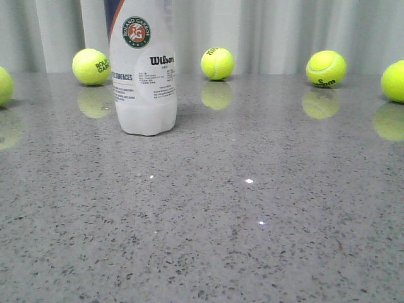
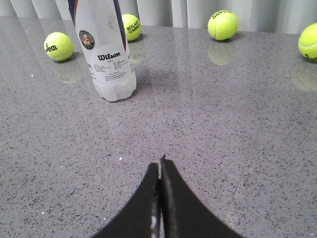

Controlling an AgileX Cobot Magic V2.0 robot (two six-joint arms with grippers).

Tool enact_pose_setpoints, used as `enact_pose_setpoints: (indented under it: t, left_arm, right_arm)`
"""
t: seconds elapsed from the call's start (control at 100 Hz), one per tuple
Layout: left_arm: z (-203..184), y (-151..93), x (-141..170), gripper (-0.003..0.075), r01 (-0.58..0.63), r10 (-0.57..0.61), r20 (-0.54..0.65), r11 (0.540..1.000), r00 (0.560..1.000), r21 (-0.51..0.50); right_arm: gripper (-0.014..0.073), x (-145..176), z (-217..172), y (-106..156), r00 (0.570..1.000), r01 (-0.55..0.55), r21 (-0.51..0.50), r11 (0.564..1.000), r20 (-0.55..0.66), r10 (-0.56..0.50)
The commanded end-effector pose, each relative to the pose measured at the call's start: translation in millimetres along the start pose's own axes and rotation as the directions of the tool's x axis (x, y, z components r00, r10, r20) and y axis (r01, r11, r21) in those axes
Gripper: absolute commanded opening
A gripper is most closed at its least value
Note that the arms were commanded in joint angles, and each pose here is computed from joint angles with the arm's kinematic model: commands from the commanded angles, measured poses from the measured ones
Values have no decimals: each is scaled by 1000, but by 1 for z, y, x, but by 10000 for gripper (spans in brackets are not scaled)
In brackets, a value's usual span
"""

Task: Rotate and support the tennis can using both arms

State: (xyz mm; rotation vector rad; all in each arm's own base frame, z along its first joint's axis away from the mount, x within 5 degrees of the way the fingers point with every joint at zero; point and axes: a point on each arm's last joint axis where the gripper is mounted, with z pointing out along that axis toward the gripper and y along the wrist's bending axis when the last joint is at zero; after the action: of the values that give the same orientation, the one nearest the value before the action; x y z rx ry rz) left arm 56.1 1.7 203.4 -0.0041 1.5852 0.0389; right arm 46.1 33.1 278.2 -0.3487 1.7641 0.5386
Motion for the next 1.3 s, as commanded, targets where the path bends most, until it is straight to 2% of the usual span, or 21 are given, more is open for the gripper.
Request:
enact_pose_setpoints:
  t: [0.0, 0.38, 0.45, 0.62, 0.74, 0.86, 1.05, 1.09, 1.29]
  left_arm:
    - [0, 0, 6, -19, 19, -19, 65, 1000, 998, -1]
    - [0, 0, 6, -19, 19, -19, 65, 1000, 998, -1]
    - [0, 0, 6, -19, 19, -19, 65, 1000, 998, -1]
    - [0, 0, 6, -19, 19, -19, 65, 1000, 998, -1]
    - [0, 0, 6, -19, 19, -19, 65, 1000, 998, -1]
    - [0, 0, 6, -19, 19, -19, 65, 1000, 998, -1]
    - [0, 0, 6, -19, 19, -19, 65, 1000, 998, -1]
    - [0, 0, 6, -19, 19, -19, 65, 1000, 998, -1]
    - [0, 0, 6, -19, 19, -19, 63, 1000, 998, -1]
  right_arm:
    - [-59, -13, -1, 1, 997, 8, 7, 1000, 83, -8]
    - [-59, -13, -1, 0, 997, 7, 8, 1000, 81, -8]
    - [-59, -12, 1, -1, 994, 15, 20, 1000, 111, -17]
    - [-59, -5, 8, -17, 952, 110, 215, 971, 257, -165]
    - [-59, 13, 12, -32, 938, 81, 366, 927, 286, -195]
    - [-59, 36, 11, -42, 941, 50, 467, 883, 274, -199]
    - [-59, 62, 2, -47, 917, -6, 552, 834, 336, -216]
    - [-59, 64, 2, -47, 925, 5, 569, 823, 309, -219]
    - [-59, 64, 2, -47, 927, 23, 575, 818, 293, -232]
